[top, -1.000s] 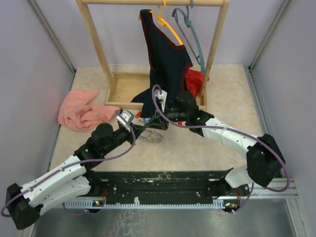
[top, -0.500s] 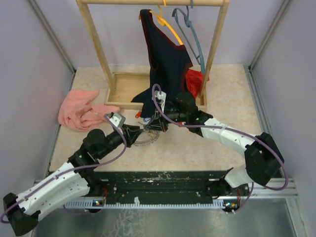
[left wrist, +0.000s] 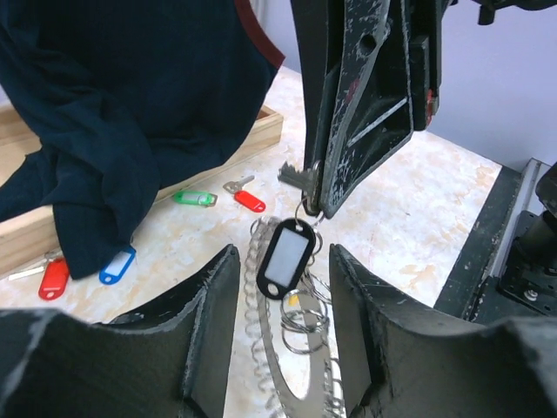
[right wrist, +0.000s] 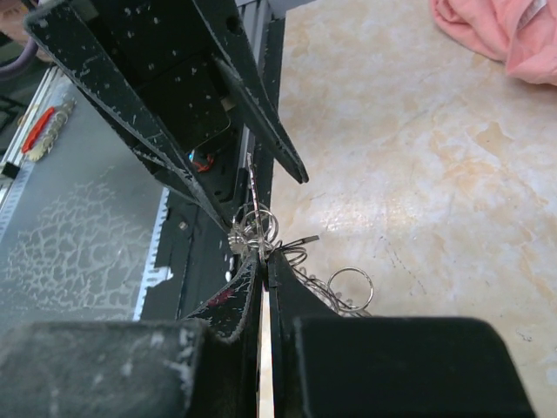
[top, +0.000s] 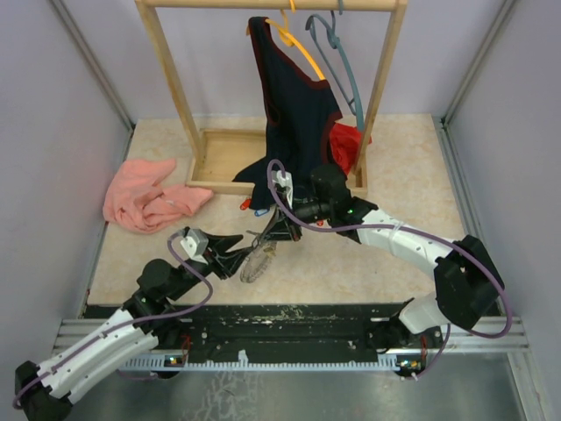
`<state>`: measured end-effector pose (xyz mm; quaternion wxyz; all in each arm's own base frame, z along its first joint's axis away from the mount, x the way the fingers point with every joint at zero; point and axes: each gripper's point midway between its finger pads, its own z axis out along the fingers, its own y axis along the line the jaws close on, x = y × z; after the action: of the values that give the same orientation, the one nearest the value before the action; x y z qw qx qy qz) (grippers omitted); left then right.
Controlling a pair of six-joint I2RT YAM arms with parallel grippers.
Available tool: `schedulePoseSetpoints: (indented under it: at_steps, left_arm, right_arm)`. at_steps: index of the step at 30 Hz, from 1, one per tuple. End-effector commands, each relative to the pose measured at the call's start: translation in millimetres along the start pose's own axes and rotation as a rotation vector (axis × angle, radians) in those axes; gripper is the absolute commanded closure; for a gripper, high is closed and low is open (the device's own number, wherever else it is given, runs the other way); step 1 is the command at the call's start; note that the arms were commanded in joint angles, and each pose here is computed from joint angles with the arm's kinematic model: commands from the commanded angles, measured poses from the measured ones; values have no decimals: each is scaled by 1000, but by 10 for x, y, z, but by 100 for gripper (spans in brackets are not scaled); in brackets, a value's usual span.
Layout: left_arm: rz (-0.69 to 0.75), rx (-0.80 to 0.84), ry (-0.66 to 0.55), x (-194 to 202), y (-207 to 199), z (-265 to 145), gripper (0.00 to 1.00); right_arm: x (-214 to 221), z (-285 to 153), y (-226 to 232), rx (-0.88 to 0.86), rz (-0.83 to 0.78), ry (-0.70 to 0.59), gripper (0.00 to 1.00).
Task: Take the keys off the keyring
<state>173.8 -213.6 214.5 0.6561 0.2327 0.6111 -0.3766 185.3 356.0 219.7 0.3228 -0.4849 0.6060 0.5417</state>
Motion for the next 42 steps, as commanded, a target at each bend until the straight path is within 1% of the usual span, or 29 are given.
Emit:
schedulePoseSetpoints:
  at_steps: [1,4,7,12,17,24,29,36,42]
  left_arm:
    - [49,88,-63,-164,-148,62,48]
    - [39,97,-43,-149,-168,93,47]
    - [12,81,-49,-175,-152,104,48]
    - [-20,58,-63,-217,-125,90,53]
    - [-71,44,-48,-199,-122,86,58]
    - [-180,57,-25,-204,-191,110,58]
    - [-236,60,19,-126,-221,158,59]
    - [-230,6,77,-10,-129,268,62]
    - [-175,-75,104,22,32,330,63]
  right_arm:
    - [-262,-43,108,-71,-133,-33,100]
    - [-273,-42,87,-59,-129,-34,100]
    - [-282,-35,37,-31,-111,-37,100]
    - [-298,-21,-33,11,-77,-48,100]
    - [-316,-19,-112,59,-46,-60,100]
    - [-344,-19,-226,134,19,-88,100]
    - [-360,-16,-261,160,60,-105,100]
    - [-370,-16,-277,175,92,-116,100]
    - [-374,-14,-276,175,101,-120,100]
